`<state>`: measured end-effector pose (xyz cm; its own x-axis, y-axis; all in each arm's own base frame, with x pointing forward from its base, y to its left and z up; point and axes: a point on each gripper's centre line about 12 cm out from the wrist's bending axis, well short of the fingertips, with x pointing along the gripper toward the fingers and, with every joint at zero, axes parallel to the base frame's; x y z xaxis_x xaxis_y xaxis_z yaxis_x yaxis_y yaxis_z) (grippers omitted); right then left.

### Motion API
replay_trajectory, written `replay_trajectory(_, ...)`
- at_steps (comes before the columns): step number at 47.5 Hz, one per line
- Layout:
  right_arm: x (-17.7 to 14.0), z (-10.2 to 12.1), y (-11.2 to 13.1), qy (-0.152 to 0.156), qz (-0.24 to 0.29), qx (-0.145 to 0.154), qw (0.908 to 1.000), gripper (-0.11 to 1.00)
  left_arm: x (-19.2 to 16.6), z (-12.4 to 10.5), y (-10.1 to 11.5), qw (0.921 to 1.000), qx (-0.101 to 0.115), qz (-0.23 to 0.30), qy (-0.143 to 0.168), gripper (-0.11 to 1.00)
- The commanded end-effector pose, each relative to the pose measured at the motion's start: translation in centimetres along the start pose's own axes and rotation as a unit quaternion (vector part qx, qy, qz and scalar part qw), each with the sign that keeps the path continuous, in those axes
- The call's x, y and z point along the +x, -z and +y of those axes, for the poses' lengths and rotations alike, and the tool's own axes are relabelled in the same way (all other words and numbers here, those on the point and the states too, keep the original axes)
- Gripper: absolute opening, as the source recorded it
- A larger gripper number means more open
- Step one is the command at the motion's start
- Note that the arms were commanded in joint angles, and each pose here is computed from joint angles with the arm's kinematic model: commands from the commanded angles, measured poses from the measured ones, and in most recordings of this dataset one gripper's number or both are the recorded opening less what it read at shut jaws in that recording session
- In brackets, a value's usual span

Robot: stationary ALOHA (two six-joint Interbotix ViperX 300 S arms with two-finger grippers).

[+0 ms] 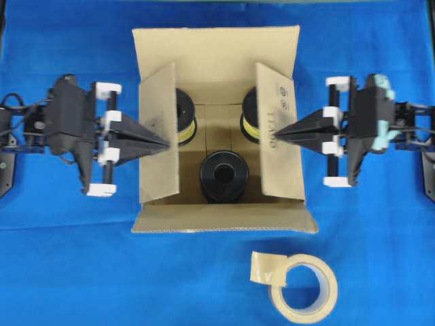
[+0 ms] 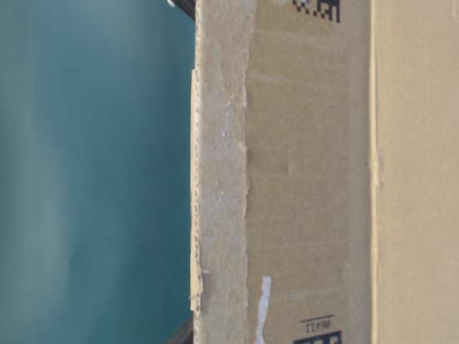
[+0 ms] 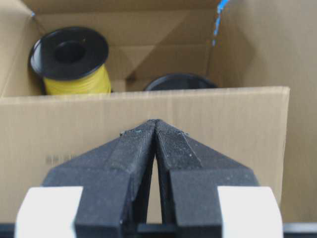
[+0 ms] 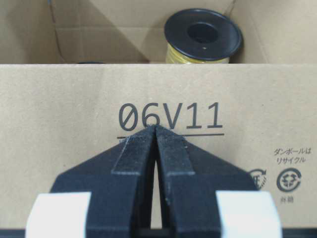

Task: Close the cardboard box.
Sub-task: 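Push the left and right side flaps inward with both grippers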

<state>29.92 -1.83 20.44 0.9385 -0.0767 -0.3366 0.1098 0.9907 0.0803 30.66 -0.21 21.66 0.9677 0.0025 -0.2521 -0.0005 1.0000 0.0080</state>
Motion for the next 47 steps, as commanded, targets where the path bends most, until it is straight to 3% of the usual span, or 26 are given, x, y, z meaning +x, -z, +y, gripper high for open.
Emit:
replay_trajectory(1, 1.1, 0.1, -1.0, 0.0, -0.01, 0.0, 0.9999, 0.0, 1.0, 0.0, -1.2, 0.9999, 0.003, -0.015, -0.001, 0.0)
replay_trajectory(29, 3.6, -0.1, 2.0, 0.009, 0.028, 0.011, 0.9995, 0.0, 3.9, 0.0, 3.2, 0.9982, -0.001, 0.06, -0.001, 0.0)
replay_trajectory(38, 3.7, 0.0, 1.9, 0.008, 0.027, 0.011, 0.9996, 0.0, 4.5, 0.1, 2.7, 0.9987, 0.003, 0.051, -0.002, 0.0)
replay_trajectory(47, 3.7, 0.1, 1.8, 0.007, 0.022, 0.01, 0.9997, 0.0, 6.4, 1.4, 0.5, 0.9997, 0.011, 0.014, -0.019, 0.0)
